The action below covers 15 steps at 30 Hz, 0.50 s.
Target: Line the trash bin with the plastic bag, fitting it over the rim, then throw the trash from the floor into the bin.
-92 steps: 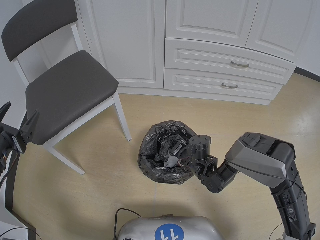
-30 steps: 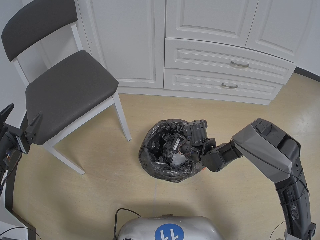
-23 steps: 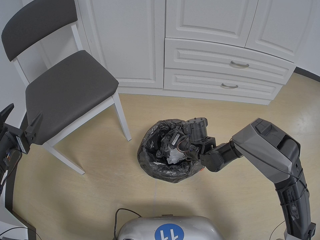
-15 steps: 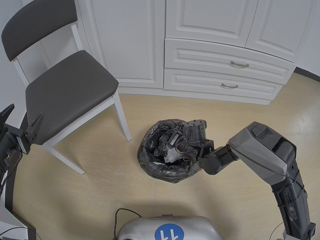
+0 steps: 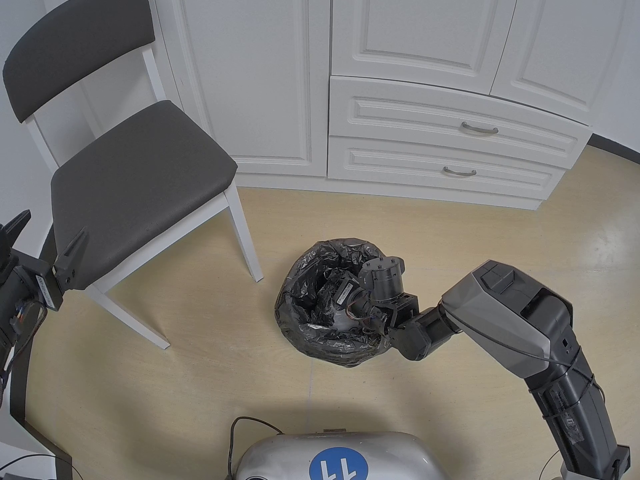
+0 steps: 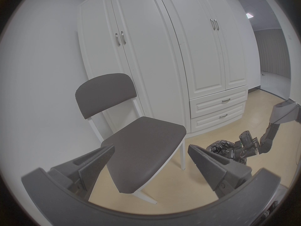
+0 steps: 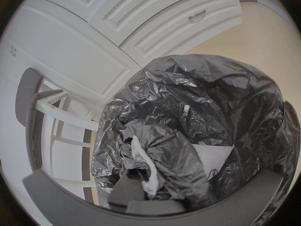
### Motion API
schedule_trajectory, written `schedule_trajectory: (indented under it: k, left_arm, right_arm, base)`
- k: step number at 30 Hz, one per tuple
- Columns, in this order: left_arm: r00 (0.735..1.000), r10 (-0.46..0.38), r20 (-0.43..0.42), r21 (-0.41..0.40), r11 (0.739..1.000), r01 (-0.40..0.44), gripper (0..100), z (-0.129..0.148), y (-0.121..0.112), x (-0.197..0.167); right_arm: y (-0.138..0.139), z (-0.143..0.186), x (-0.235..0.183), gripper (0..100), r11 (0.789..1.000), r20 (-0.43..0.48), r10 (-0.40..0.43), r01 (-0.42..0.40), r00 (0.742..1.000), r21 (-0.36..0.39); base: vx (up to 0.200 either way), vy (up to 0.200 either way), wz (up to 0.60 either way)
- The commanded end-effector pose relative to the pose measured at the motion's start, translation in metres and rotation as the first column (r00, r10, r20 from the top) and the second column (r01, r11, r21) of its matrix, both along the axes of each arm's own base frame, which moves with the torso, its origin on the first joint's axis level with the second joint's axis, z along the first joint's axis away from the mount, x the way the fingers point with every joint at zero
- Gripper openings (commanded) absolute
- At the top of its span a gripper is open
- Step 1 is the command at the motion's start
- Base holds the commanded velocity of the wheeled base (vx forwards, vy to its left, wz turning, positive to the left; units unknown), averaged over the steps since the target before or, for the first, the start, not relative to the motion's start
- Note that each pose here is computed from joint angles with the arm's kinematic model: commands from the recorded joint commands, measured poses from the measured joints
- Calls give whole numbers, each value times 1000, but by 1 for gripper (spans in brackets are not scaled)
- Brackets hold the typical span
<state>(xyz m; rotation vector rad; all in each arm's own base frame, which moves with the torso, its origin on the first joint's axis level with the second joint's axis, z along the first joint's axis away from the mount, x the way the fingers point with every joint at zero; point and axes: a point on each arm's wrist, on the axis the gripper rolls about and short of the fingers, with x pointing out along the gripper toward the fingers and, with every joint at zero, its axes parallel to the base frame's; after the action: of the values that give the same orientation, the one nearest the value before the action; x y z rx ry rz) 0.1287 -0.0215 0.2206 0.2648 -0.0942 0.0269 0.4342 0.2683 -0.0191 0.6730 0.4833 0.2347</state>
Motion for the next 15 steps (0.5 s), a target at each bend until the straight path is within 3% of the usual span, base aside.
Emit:
schedule_trajectory:
  k: [1, 5, 6, 15]
  left_arm:
    - [1000, 1, 1, 0, 1000, -1, 100, 0, 0, 0]
    - [1000, 1, 1, 0, 1000, -1, 100, 0, 0, 0]
    - [1000, 1, 1, 0, 1000, -1, 100, 0, 0, 0]
    - [1000, -1, 7, -2, 1000, 1, 100, 1, 0, -1]
  right_arm:
    - [1, -6, -1, 0, 1000, -7, 2, -2, 1000, -5]
    - [3, -5, -1, 0, 1000, -5, 4, -4, 1000, -2]
    - [3, -5, -1, 100, 1000, -5, 4, -4, 1000, -2]
    - [3, -1, 1, 100, 1000, 12, -14, 14, 1000, 9]
  base:
    - [0, 0, 0]
    - [0, 0, 0]
    - [0, 0, 0]
    - [0, 0, 0]
